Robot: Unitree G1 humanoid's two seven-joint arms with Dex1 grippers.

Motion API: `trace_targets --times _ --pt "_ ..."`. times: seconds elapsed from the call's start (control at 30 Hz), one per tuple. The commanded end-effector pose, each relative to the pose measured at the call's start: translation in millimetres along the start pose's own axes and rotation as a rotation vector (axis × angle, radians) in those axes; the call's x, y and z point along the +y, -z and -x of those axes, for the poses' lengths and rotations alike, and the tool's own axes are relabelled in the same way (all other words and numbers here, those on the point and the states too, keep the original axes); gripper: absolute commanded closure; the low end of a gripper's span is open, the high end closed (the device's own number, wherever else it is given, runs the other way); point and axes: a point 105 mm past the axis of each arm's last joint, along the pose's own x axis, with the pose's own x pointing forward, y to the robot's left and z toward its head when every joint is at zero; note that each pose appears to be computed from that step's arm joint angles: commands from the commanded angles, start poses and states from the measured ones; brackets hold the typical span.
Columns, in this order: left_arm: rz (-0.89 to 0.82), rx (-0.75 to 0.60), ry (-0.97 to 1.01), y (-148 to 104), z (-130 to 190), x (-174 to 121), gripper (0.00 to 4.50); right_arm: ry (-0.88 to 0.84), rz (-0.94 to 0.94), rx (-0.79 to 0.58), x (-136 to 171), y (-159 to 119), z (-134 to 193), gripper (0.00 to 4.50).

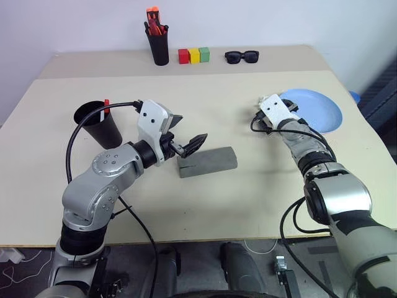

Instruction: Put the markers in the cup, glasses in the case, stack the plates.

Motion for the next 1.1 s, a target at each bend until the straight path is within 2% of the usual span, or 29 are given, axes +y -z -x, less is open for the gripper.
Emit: trace_targets --times 0.03,0.13,0.23,0.57,0.7,0.83,1.1 --pt "-0.022 -0.040 -0.012 -10 6 -1 0.00 -0.080 -0.194 -0.065 2 -17 -1 0.06" --pt "-0.020 -0.039 -0.015 -10 7 -2 0.00 -0.156 -0.358 -0.131 3 -31 0 0.06" --pt "-0.016 -0.038 -0.017 -8 7 -2 0.00 -0.196 -0.445 -0.173 -2 -39 2 0.06" --pt "-0.009 -0.037 -0.015 -7 7 -1 0.00 -0.393 -0.520 -0.255 -1 -53 13 0.06" --pt "-0.007 -0.036 -0.013 -6 6 -1 0.00 -0.327 -0.498 -0.291 -15 -60 13 0.06" --pt "-0.007 -0.040 -0.011 -7 5 -2 0.00 -0.050 -0.293 -0.264 -45 -57 9 0.06" --pt "-0.015 -0.046 -0.031 -9 7 0 0.00 0.078 -0.130 -0.191 -48 -47 6 0.06"
